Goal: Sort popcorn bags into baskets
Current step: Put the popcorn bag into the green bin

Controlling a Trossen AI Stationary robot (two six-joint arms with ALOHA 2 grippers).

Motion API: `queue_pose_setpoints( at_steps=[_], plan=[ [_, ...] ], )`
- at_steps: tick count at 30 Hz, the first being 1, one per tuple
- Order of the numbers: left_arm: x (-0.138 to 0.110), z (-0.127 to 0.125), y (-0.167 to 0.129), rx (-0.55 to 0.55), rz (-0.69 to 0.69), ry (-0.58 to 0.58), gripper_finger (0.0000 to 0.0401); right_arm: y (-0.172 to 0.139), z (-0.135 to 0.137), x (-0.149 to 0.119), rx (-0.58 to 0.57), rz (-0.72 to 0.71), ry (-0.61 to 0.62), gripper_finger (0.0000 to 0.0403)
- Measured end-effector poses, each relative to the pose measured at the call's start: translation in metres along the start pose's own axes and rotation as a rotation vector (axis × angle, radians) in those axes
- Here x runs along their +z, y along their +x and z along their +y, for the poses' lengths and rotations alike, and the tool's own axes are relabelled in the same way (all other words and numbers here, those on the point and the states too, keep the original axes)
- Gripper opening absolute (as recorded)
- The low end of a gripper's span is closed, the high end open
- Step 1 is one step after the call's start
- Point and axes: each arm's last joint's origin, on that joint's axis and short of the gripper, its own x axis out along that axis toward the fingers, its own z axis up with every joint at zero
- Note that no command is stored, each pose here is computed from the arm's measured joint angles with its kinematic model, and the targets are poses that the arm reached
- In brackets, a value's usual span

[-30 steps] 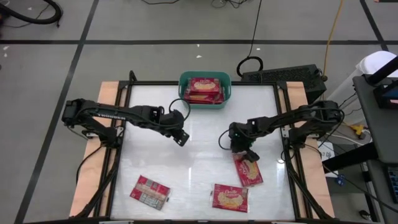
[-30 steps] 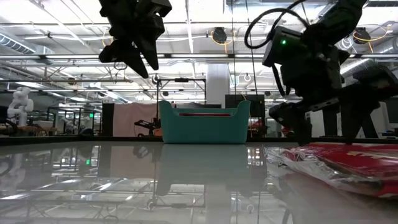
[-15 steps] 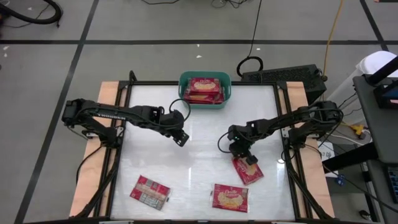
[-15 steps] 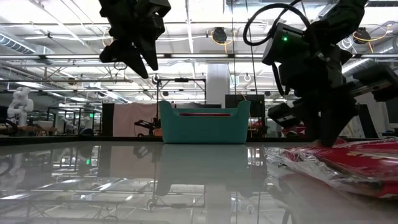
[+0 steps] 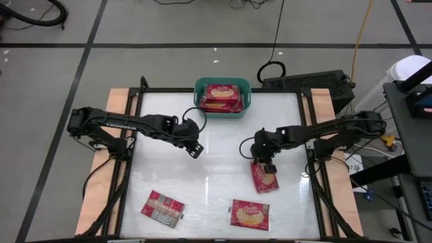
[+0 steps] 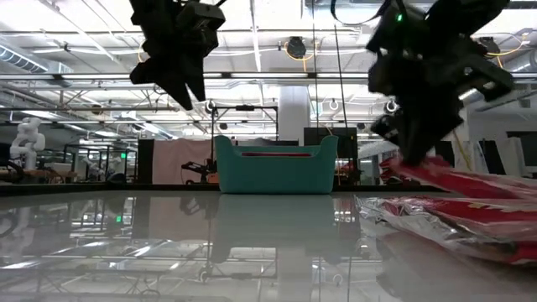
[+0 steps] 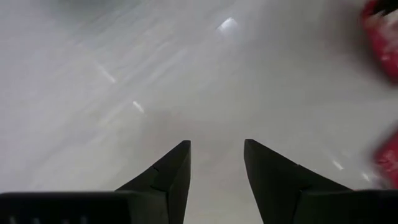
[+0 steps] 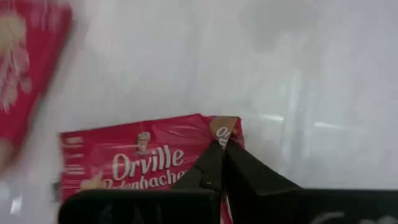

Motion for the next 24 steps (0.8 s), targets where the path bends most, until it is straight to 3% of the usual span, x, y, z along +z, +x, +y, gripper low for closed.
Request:
queue_pose_setpoints(
  at_steps=[15, 24],
  plan=[
    [0.004, 0.012, -0.001, 0.073, 0.003, -0.033, 0.0152, -0.081, 0.003, 0.058, -0.278, -0.417, 0.325, 0.0],
    [0.001, 0.024, 0.01, 0.119, 0.025, -0.05, 0.0152, -0.138, -0.024, 0.09, -0.474, -0.654, 0.476, 0.0]
  ],
)
